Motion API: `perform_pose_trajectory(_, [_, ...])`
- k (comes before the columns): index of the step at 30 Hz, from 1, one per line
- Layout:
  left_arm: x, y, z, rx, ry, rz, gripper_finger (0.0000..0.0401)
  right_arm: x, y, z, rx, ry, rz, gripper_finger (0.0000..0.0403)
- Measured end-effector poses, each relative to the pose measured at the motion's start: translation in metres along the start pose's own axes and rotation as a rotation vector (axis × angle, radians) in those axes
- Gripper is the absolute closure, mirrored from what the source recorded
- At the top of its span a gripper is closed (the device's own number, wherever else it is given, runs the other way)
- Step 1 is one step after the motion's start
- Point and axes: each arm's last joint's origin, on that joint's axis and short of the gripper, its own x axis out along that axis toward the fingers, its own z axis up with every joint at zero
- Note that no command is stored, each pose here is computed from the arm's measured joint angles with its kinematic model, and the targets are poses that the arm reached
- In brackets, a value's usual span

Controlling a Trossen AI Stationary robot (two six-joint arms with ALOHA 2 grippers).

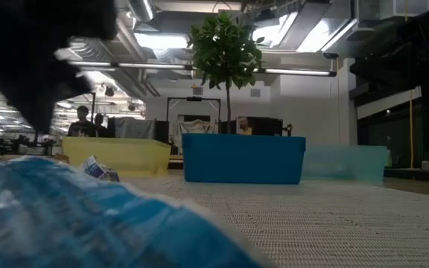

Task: Pick and place Granola Bars by type
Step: Put the orange granola bar into the yellow bin

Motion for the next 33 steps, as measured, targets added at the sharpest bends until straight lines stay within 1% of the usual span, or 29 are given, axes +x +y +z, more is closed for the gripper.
perform_pose_trajectory(4, [-0.001,0.007,-0.013,-0.118,0.16,0.046,0.0368,0.0,0.0,0.0,0.0,0.0,0.0,0.0379])
perform_pose_trajectory(6, [-0.002,0.009,-0.016,-0.141,0.186,0.071,0.0357,0.0,0.0,0.0,0.0,0.0,0.0,0.0379])
perform_pose_trajectory(8, [-0.003,0.009,-0.016,-0.142,0.191,0.071,0.0338,0.0,0.0,0.0,0.0,0.001,0.001,0.0379])
perform_pose_trajectory(11, [-0.003,0.009,-0.015,-0.147,0.19,0.065,0.0296,0.0,0.0,0.0,0.0,0.0,0.0,0.0379])
perform_pose_trajectory(14, [-0.003,0.009,-0.015,-0.153,0.186,0.066,0.0244,0.0,0.0,0.0,0.0,0.0,0.0,0.0379])
perform_pose_trajectory(18, [-0.003,0.007,-0.016,-0.205,0.203,0.044,0.0176,0.0,0.0,0.0,0.0,0.0,0.0,0.0379])
perform_pose_trajectory(22, [-0.004,0.003,-0.017,-0.224,0.201,0.02,0.0127,0.0,0.0,0.0,0.0,0.0,0.0,0.0379])
perform_pose_trajectory(27, [-0.004,0.002,-0.018,-0.237,0.187,0.038,0.0098,0.0,0.0,0.0,0.0,0.0,0.0,0.0379])
perform_pose_trajectory(30, [-0.004,0.003,-0.017,-0.226,0.169,0.056,0.0093,0.0,0.0,0.0,0.0,0.0,0.0,0.0379])
perform_pose_trajectory(33, [-0.004,0.005,-0.018,-0.2,0.152,0.099,0.0092,0.0,0.0,0.0,0.0,0.001,0.001,0.0379])
